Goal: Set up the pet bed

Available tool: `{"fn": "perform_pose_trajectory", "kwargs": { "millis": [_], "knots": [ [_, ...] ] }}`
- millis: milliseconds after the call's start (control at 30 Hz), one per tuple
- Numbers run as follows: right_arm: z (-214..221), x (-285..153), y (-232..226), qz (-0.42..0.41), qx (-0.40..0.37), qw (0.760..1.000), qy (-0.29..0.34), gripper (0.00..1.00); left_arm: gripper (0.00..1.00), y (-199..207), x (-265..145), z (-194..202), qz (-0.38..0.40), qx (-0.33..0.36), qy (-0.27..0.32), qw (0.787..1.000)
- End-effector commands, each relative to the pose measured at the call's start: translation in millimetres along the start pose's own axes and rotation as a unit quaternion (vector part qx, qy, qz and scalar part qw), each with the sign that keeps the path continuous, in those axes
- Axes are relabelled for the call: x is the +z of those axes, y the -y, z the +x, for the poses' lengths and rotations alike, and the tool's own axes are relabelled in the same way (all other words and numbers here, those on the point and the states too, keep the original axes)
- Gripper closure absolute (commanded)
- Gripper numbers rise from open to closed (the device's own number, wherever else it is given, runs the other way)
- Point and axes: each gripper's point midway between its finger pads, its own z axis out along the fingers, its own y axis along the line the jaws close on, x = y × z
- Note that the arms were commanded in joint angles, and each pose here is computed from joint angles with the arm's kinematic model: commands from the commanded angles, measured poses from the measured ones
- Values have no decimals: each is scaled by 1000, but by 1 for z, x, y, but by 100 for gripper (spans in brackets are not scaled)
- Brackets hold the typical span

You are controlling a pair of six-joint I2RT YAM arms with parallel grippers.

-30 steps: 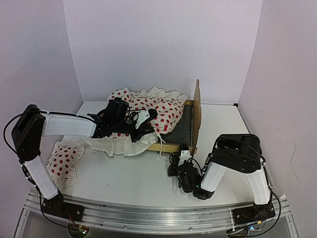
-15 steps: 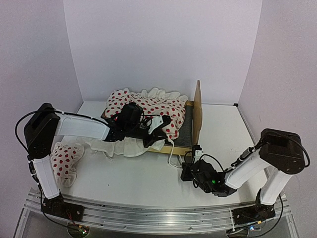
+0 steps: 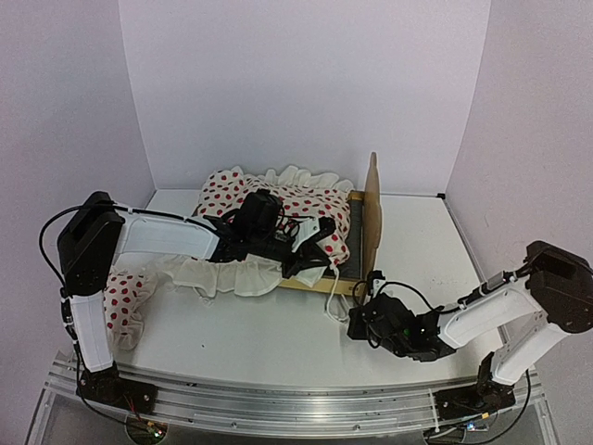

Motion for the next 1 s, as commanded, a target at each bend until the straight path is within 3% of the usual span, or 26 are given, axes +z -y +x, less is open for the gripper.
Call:
{"fn": "perform_pose_trajectory", "kwargs": {
  "millis": [0,100,233,367,733,967],
  "knots": [
    [-10,-11,-7,-2,-22,1000,-2,100,88,13,7,-53,37,36,72,996],
    [-14,-16,-5,-3,-25,1000,1,100,58,12,8,-46,35,30,54,997],
    [-16,-24,-2,-5,-21,1000,-4,100,44,26,-5,-32,59,50,14,997],
    [-16,-34,9,9,-29,999,-41,100,41,42,-25,-34,91,76,-12,993],
    [-46,-80,10,-7,-47,995,-92,100,30,37,-53,-11,38,130,-68,989],
    [-43,-86,-24,-70,-63,986,-140,100,41,56,-48,-10,82,95,-43,991]
  ]
}}
